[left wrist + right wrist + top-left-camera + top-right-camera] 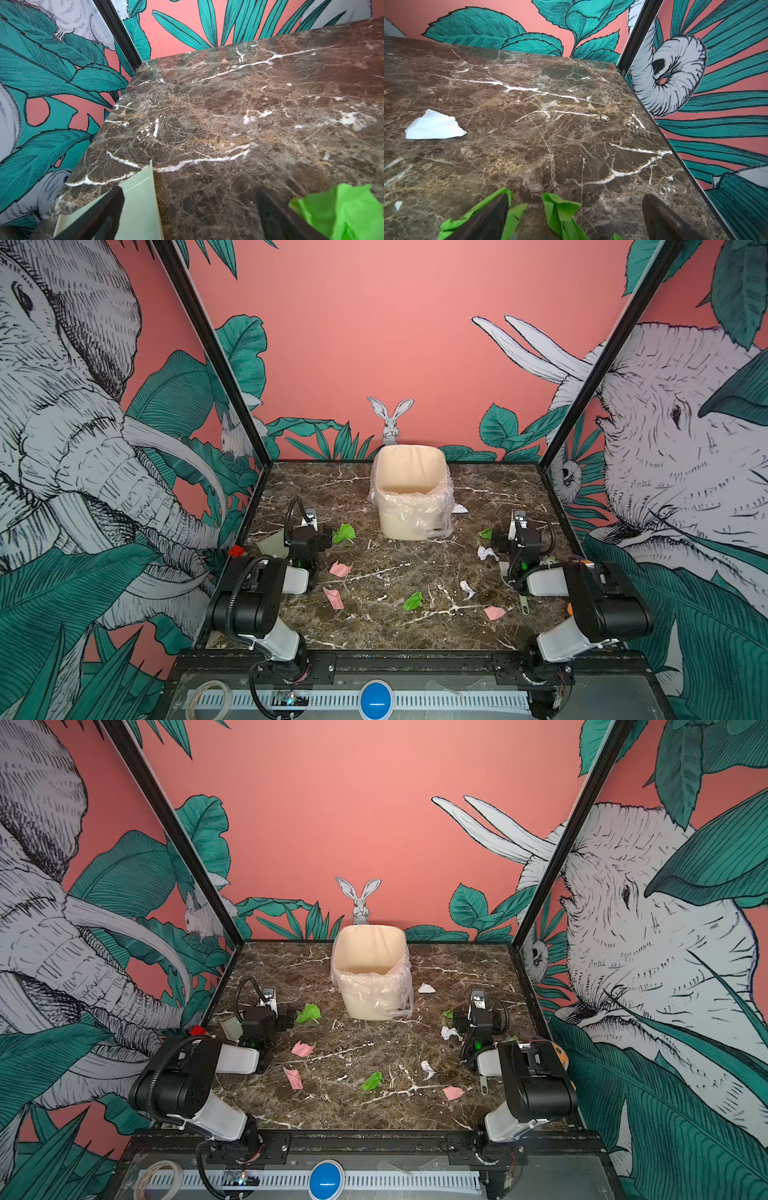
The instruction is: Sweep away the paper scraps from the table
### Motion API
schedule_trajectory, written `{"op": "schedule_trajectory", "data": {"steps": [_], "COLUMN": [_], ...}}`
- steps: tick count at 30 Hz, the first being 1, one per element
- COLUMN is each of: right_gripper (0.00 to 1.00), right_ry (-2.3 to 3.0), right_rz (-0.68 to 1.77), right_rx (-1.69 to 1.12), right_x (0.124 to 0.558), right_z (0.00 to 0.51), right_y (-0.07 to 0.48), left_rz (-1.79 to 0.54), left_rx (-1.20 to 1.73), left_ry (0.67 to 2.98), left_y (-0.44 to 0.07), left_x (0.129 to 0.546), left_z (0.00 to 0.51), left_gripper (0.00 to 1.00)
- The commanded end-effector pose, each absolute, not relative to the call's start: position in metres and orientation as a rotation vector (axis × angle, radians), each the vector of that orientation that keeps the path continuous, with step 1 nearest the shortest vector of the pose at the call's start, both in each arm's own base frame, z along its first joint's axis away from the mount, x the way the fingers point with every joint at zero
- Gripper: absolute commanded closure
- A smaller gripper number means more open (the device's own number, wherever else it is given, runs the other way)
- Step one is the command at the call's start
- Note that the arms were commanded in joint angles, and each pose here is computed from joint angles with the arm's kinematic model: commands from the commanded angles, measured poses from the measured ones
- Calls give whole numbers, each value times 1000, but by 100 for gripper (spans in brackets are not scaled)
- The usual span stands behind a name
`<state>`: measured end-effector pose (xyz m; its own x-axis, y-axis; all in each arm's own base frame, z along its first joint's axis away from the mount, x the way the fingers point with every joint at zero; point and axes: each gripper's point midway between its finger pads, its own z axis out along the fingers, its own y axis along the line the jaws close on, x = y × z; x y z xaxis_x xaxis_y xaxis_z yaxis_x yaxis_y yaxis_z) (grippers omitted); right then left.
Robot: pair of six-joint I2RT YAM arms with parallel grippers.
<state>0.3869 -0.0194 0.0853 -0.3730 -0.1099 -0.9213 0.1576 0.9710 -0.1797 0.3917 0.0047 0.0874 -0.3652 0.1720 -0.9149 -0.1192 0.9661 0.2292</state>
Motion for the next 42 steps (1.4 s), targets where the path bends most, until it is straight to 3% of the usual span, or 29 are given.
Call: {"op": "schedule_trajectory", "data": {"steps": [1, 36, 42], "right_gripper": [1, 1, 1], "right_ry": [1887, 1893, 1946], "right_rz": [-276, -274, -299], "right_rx": [50, 51, -36], "right_x": [393, 393, 395], "right_z": [98, 97, 134], "right_y": [-19, -19, -3], "left_rz": [305, 305, 306], "left_rx": [15, 13, 63], "left_ry": [1885, 1883, 1896], "left_y": [7, 8, 2], "left_x": [395, 395, 391], "left_z": [100, 101, 127], "left_gripper": [0, 0, 0]}}
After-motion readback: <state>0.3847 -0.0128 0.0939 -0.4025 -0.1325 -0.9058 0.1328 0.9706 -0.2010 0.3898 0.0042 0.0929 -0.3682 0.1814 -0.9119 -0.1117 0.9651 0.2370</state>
